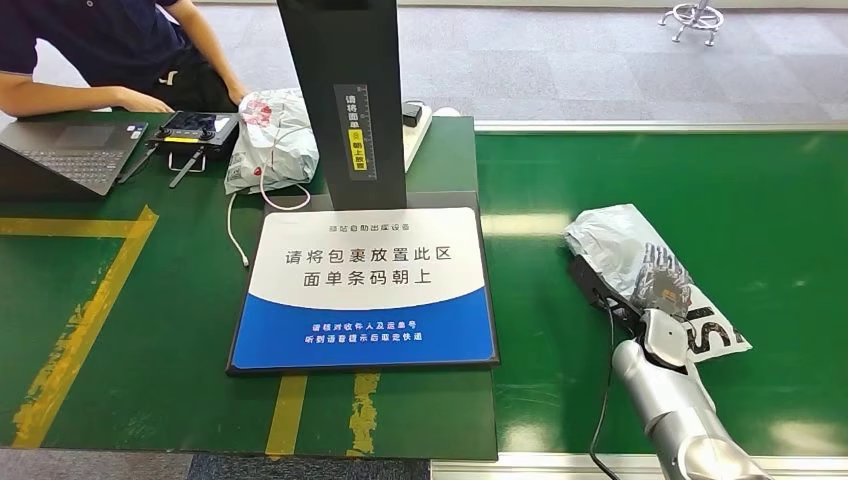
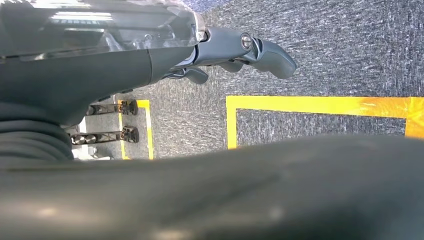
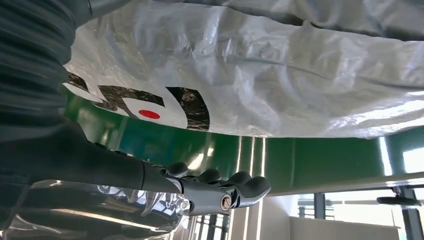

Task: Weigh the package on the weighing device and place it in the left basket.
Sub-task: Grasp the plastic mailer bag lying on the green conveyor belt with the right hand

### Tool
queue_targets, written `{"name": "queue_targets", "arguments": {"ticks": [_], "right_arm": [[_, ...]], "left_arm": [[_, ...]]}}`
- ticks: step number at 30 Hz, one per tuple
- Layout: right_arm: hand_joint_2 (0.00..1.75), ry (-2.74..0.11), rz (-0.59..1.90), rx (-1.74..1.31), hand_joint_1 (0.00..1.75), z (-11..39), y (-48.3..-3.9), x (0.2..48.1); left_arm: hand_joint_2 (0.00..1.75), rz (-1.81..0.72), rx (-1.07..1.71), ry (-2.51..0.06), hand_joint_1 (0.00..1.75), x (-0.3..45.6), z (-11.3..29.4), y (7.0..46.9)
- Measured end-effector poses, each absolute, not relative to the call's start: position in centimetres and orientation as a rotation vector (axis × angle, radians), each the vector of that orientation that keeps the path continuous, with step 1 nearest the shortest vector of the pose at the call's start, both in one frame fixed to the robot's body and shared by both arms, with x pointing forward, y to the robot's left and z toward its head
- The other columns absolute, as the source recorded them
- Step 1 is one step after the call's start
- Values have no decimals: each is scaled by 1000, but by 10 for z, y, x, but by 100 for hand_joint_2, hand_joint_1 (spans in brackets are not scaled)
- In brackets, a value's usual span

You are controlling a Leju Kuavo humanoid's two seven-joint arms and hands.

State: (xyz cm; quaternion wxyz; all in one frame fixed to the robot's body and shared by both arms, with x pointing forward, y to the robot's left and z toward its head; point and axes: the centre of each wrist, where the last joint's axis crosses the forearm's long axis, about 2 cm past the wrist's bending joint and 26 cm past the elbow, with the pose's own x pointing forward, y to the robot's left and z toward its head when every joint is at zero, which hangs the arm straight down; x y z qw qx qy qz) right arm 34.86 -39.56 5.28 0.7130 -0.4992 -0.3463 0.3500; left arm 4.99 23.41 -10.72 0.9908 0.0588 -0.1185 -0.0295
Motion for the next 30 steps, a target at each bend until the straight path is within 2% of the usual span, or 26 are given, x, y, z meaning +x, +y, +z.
{"name": "queue_targets", "arguments": {"ticks": [16, 18, 19, 22, 23, 30], "right_arm": [[175, -622, 822, -1073, 0, 45, -404, 341], [175, -617, 824, -1073, 5, 45, -405, 341], [175, -615, 824, -1074, 19, 44, -405, 340], [175, -609, 824, -1075, 141, 43, -406, 339], [175, -607, 825, -1075, 171, 43, -407, 338], [175, -611, 829, -1069, 175, 40, -410, 334]], "left_arm": [[0, -66, 117, -239, 0, 50, -107, 234], [0, -67, 117, -239, 0, 50, -107, 234], [0, -68, 116, -239, 0, 50, -107, 234], [0, -69, 115, -240, 0, 50, -107, 234], [0, -70, 114, -240, 0, 50, -107, 234], [0, -75, 111, -242, 0, 50, -107, 234]]}}
